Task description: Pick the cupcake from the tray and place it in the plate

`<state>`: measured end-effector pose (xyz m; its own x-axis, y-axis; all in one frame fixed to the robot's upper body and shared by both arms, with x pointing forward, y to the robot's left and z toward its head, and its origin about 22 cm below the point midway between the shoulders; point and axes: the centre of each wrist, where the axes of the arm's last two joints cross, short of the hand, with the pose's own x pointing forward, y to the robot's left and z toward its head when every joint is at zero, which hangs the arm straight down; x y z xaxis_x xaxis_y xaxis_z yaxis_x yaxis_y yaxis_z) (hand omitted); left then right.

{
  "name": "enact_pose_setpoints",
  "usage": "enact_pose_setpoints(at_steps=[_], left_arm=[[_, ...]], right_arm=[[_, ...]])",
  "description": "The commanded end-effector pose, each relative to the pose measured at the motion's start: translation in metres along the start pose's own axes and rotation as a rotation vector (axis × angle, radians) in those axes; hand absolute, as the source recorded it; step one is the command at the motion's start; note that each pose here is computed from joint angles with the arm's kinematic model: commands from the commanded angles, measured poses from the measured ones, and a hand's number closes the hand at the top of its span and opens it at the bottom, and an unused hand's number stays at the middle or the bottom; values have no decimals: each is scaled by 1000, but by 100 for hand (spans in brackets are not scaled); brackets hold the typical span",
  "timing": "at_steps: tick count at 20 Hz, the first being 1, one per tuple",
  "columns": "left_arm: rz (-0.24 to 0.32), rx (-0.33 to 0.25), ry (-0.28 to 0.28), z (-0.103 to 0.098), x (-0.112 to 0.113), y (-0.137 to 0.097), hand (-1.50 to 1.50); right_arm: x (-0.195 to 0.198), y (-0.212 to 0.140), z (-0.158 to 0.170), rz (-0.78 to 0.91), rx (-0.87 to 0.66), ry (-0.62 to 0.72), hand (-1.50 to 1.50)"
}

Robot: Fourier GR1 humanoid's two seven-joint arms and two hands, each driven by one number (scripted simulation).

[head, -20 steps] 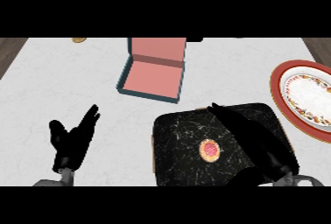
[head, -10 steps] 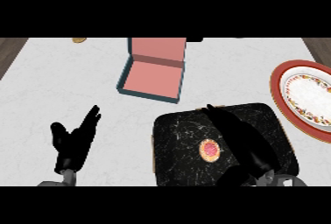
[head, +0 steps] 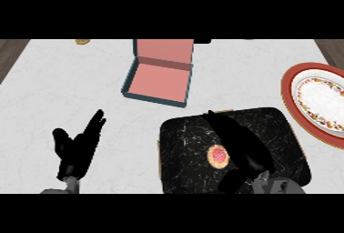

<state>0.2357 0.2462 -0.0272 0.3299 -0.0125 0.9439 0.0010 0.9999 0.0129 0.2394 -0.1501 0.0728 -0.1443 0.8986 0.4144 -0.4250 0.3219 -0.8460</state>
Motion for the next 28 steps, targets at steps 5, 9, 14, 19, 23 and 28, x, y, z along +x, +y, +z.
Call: enact_pose_setpoints(at_steps=[5, 9, 14, 19, 23, 28], left_arm=[[18, -13, 48, 1, -4, -13, 0], [-12, -7, 53, 0, 3, -7, 0], [9, 0, 58, 11, -13, -12, 0], [33, 35, 53, -2, -11, 5, 0], [25, 58, 53, 11, -12, 1, 0], [37, 53, 65, 10, -9, 8, 0]], right_arm=[[-4, 10, -13, 149, 94, -40, 150], [-10, 26, -17, 159, 32, -70, 150], [-23, 22, -26, 169, -27, -76, 150], [-35, 25, 34, 87, -205, -203, 150], [-58, 39, 107, 64, -199, -302, 150], [-62, 6, 153, -2, -483, -352, 150]])
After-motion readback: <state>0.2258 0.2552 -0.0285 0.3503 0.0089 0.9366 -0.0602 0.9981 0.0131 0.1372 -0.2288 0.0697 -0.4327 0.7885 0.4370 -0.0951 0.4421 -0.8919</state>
